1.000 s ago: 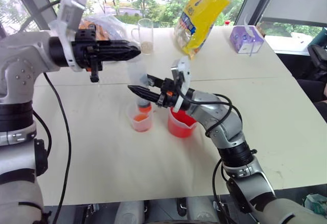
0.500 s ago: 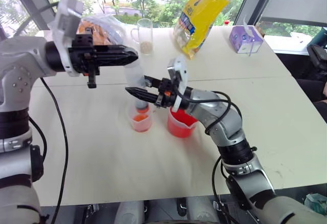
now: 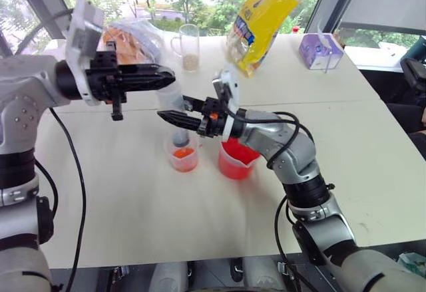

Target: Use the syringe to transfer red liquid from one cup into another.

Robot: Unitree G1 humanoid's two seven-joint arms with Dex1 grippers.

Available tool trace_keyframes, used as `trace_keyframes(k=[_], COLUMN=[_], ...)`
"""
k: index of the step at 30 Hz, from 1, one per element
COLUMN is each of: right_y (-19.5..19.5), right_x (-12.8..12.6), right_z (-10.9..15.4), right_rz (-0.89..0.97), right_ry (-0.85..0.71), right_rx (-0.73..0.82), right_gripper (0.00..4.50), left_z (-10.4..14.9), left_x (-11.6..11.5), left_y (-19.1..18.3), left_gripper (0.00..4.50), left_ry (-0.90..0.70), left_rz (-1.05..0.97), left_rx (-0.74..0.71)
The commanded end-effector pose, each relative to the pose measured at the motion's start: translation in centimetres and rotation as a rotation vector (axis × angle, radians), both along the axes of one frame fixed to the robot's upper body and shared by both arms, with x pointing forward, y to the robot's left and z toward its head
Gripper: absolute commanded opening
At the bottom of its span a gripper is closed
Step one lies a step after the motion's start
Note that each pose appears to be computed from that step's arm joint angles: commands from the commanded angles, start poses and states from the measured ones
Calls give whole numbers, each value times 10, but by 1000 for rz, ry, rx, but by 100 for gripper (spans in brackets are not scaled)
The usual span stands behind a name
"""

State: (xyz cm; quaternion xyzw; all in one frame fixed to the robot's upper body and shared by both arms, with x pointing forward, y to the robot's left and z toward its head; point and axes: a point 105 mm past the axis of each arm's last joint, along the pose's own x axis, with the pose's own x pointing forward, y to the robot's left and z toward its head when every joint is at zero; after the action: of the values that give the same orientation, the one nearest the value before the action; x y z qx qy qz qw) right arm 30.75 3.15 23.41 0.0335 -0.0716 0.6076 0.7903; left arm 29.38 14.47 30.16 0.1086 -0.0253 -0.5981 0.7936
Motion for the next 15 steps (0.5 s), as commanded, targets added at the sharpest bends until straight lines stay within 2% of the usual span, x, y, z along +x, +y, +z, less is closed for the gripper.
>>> trace_keyframes(k=[1, 2, 5, 11, 15], right_y=[-24, -23, -19, -15, -15], right_x=[-4, -4, -5, -5, -5], right_z=[75, 73, 66, 50, 46], right_rz=[-55, -53, -42, -23, -24], right_ry=[-169, -163, -146, -96, -77], right_rx=[235, 229, 216, 185, 181], right_gripper=[143, 143, 143, 143, 143], left_z=[-26, -22, -14, 0, 11], left_x=[-7, -7, -5, -1, 1], left_y=[-14, -14, -14, -10, -3], left_gripper=[7, 7, 127, 438, 445], left_ry=[108, 108, 102, 84, 69], left_rz=[-70, -70, -60, -37, -18], left_rx=[61, 47, 14, -35, -65])
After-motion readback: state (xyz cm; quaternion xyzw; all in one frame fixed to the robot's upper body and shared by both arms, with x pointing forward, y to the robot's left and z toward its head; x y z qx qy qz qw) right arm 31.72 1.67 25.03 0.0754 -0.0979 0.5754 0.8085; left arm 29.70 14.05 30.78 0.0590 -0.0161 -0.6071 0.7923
